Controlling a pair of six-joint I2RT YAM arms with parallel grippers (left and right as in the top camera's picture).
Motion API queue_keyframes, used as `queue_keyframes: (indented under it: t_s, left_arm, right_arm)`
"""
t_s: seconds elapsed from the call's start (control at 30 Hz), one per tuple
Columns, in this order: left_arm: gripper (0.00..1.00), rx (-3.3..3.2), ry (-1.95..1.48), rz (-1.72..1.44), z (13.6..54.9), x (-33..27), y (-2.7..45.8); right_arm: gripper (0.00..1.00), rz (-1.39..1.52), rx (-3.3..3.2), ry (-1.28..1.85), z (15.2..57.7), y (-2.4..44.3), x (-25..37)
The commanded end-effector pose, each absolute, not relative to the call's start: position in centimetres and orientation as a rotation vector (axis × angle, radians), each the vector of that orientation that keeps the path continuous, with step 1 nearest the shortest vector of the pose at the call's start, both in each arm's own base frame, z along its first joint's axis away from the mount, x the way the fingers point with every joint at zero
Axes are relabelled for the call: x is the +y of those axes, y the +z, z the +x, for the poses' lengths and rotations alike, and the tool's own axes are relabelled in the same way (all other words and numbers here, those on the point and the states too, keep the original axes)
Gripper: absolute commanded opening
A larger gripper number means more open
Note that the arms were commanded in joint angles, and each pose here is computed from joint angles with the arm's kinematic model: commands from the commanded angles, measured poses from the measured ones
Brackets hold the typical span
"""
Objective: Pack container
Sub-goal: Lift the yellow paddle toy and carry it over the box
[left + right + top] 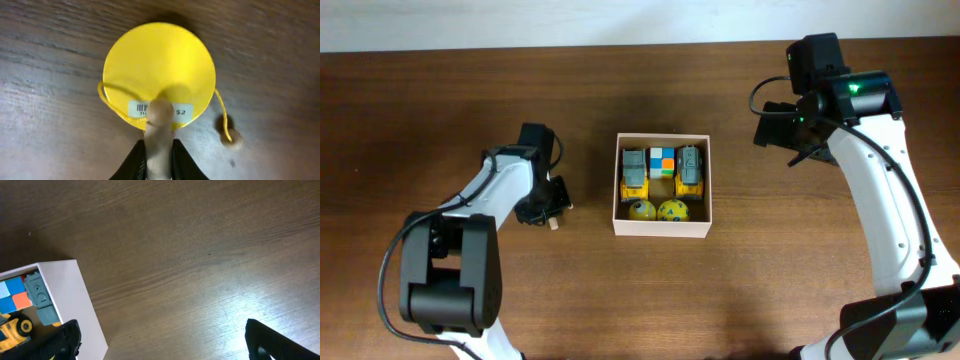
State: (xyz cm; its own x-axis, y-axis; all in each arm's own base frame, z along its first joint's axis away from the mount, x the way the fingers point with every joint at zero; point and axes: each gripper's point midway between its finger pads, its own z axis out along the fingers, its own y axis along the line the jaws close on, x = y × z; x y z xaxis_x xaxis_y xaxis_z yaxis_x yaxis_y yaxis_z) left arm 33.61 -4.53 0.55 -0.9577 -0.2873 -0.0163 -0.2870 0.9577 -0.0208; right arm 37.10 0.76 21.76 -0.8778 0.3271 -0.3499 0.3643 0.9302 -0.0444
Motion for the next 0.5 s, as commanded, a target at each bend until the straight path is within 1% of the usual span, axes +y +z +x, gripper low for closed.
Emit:
queue_keyframes:
  t_s: [0.0, 0.23, 0.47]
  left_arm:
    - [0.06, 3.075, -0.083, -0.231, 35.7, -6.1, 2.8]
    - [0.06, 3.022, -0.104, 0.094, 37.8, -9.8, 7.7]
    - [0.06, 2.934, -0.126, 0.537, 37.6, -14.6, 11.1]
  right_arm:
    - [0.99, 0.516, 2.714, -0.17, 37.0, 22.7, 0.3]
    - [0.99, 0.516, 2.714, -0.17, 37.0, 22.7, 0.3]
    - [0.99, 0.516, 2.714, -0.17, 37.0, 22.7, 0.3]
